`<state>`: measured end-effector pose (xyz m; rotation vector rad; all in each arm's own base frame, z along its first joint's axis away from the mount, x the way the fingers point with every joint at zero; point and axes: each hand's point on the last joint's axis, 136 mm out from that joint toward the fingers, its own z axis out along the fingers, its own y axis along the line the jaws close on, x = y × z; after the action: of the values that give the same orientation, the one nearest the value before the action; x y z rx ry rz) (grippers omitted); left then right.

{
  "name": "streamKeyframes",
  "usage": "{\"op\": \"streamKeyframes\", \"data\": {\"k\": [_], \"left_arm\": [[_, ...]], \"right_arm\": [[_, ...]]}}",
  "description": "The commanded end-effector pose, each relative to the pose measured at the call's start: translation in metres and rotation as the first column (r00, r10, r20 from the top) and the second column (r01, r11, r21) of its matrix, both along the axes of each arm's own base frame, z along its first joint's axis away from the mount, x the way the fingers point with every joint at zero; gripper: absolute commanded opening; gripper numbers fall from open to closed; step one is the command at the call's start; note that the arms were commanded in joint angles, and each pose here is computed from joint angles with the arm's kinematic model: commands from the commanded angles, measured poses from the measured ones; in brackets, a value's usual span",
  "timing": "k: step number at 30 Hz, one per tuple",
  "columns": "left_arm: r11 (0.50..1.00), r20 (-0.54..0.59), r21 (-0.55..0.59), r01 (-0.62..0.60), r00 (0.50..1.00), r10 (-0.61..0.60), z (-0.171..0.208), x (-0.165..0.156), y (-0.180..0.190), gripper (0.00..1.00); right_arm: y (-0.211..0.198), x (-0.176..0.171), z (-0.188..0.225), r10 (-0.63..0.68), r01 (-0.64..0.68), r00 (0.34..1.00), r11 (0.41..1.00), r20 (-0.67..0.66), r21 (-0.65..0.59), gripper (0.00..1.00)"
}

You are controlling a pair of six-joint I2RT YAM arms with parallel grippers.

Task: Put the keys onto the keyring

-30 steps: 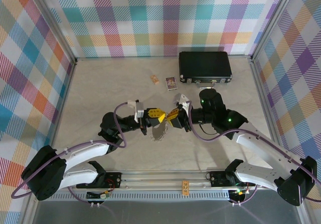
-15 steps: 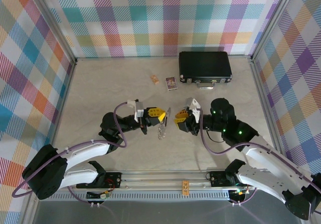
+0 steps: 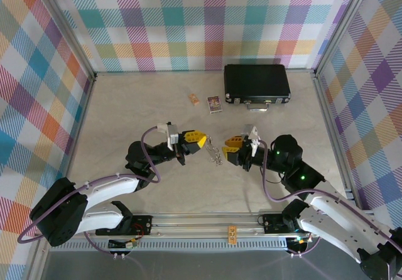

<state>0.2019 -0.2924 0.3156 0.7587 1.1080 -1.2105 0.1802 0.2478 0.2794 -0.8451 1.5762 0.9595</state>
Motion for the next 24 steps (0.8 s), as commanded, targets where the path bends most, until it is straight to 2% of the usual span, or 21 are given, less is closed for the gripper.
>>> {"op": "streamKeyframes", "data": {"k": [1,10,24], "left_arm": [[0.997,0.058,-0.076,0.000,0.998,0.005,0.024,-0.007,0.007,0.00],[0.995,0.053,-0.094,0.030,0.998,-0.025,0.033,-0.009,0.005,0.00],[0.993,0.039,-0.089,0.071,0.997,-0.068,0.034,-0.011,0.000,0.00]], "right_arm": [[-0.001,0.005,0.030,-0.017,0.010,0.998,0.993,0.064,0.115,0.30],[0.016,0.001,0.045,0.117,-0.132,0.988,0.978,0.098,0.163,0.32],[0.036,0.011,0.057,0.233,-0.243,0.970,0.954,0.073,0.177,0.30]]}}
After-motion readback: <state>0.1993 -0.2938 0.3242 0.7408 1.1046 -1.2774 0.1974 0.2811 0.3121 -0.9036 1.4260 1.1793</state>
